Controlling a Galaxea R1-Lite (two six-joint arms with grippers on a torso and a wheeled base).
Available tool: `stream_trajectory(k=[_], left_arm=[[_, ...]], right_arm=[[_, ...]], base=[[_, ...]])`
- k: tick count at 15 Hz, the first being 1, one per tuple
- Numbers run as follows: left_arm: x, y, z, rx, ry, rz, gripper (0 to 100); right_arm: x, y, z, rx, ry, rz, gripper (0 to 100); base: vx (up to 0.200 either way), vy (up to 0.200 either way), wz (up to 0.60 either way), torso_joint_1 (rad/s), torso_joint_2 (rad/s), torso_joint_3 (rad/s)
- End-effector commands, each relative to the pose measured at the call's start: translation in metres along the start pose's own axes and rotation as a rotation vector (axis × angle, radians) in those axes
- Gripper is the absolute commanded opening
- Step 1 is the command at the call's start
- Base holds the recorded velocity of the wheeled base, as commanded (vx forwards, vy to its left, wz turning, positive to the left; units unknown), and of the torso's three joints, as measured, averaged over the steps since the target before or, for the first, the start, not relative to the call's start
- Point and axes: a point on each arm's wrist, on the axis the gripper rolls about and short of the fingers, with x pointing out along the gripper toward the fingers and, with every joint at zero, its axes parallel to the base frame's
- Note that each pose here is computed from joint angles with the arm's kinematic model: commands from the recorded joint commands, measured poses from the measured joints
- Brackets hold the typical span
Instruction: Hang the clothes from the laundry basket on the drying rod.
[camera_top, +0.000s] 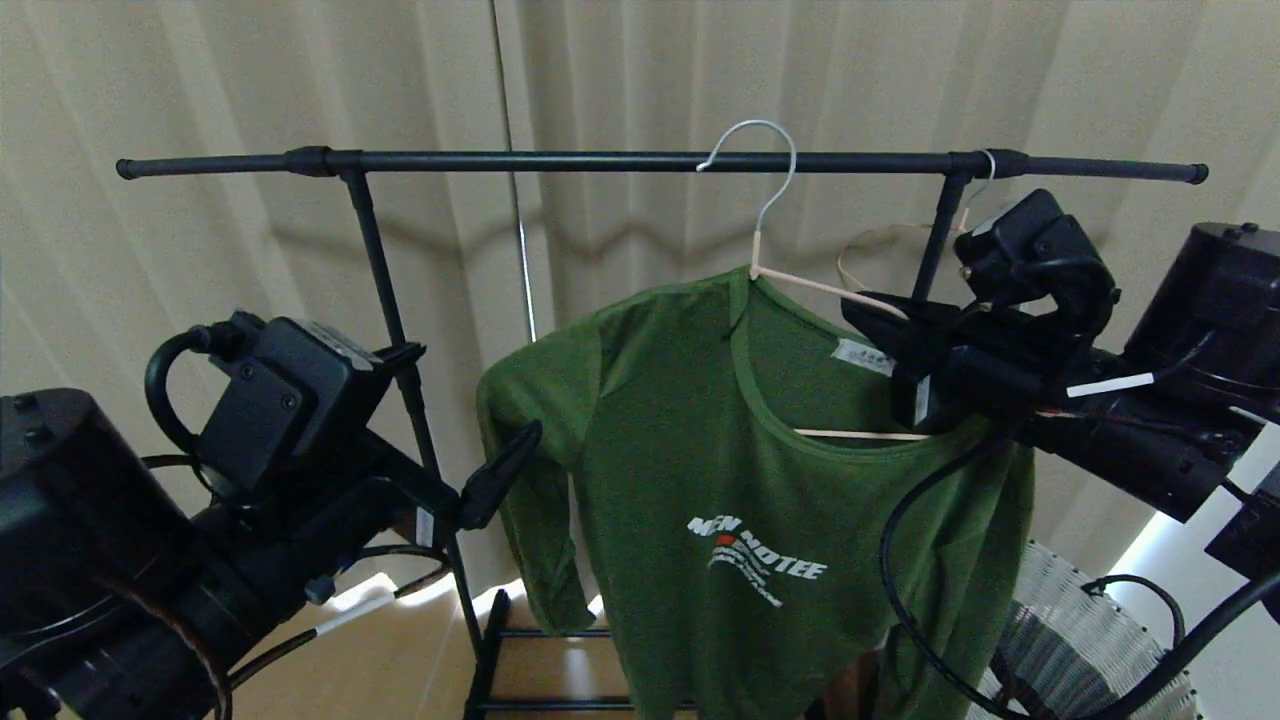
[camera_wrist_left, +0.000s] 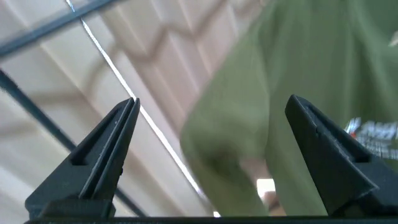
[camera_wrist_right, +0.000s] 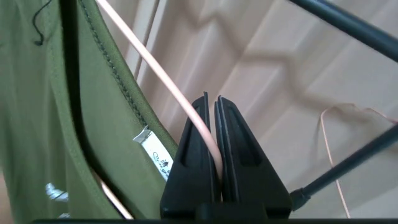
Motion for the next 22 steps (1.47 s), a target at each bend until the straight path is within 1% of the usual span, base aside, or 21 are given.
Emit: stream_trajectory(k=[1, 2, 4, 7, 9, 11, 12, 16, 19, 20, 21, 22], left_arm=[[-0.014, 0.001, -0.028, 0.013, 0.115, 0.005, 100], [-0.017, 0.001, -0.038, 0.017, 0.16, 0.005, 100], [-0.017, 0.003, -0.046, 0.018, 0.195, 0.015, 100], [-0.014, 0.005, -0.048, 0.004, 0.205, 0.025, 100], [-0.011, 0.005, -0.049, 0.005, 0.21, 0.024, 100], [-0.007, 0.004, -0.049, -0.001, 0.212, 0.022, 100], [-0.006, 0.004, -0.048, -0.001, 0.208, 0.021, 0], [-0.003, 0.004, -0.05, -0.002, 0.219, 0.026, 0], [-0.011, 0.024, -0.064, -0.017, 0.279, 0.122, 0], [-0.017, 0.036, -0.071, -0.03, 0.295, 0.19, 0], [-0.019, 0.041, -0.073, -0.032, 0.288, 0.225, 0], [-0.021, 0.042, -0.073, -0.032, 0.277, 0.233, 0]], right_arm=[[-0.008, 0.0, 0.002, -0.001, -0.029, -0.008, 0], [-0.009, 0.0, 0.001, -0.003, -0.044, -0.012, 0], [-0.011, 0.001, 0.001, -0.004, -0.058, -0.013, 0], [-0.019, 0.002, 0.007, -0.003, -0.083, -0.004, 0], [-0.026, 0.006, 0.009, -0.002, -0.091, 0.013, 0], [-0.028, 0.007, 0.011, -0.002, -0.095, 0.016, 0], [-0.028, 0.007, 0.011, -0.003, -0.097, 0.015, 0], [-0.028, 0.006, 0.011, -0.005, -0.097, 0.01, 0], [-0.029, 0.002, 0.01, -0.006, -0.088, -0.016, 0], [-0.031, -0.003, 0.011, -0.007, -0.086, -0.033, 0], [-0.031, -0.004, 0.01, -0.007, -0.085, -0.037, 0], [-0.031, -0.004, 0.01, -0.007, -0.085, -0.037, 0]], base=[[0.0, 0.0, 0.0, 0.0, 0.0, 0.0], [0.0, 0.0, 0.0, 0.0, 0.0, 0.0], [0.0, 0.0, 0.0, 0.0, 0.0, 0.0], [0.0, 0.0, 0.0, 0.0, 0.0, 0.0], [0.0, 0.0, 0.0, 0.0, 0.0, 0.0], [0.0, 0.0, 0.0, 0.0, 0.0, 0.0], [0.0, 0.0, 0.0, 0.0, 0.0, 0.0], [0.0, 0.0, 0.0, 0.0, 0.0, 0.0], [0.0, 0.0, 0.0, 0.0, 0.0, 0.0], [0.0, 0.0, 0.0, 0.0, 0.0, 0.0], [0.0, 0.0, 0.0, 0.0, 0.0, 0.0], [0.0, 0.0, 0.0, 0.0, 0.0, 0.0]])
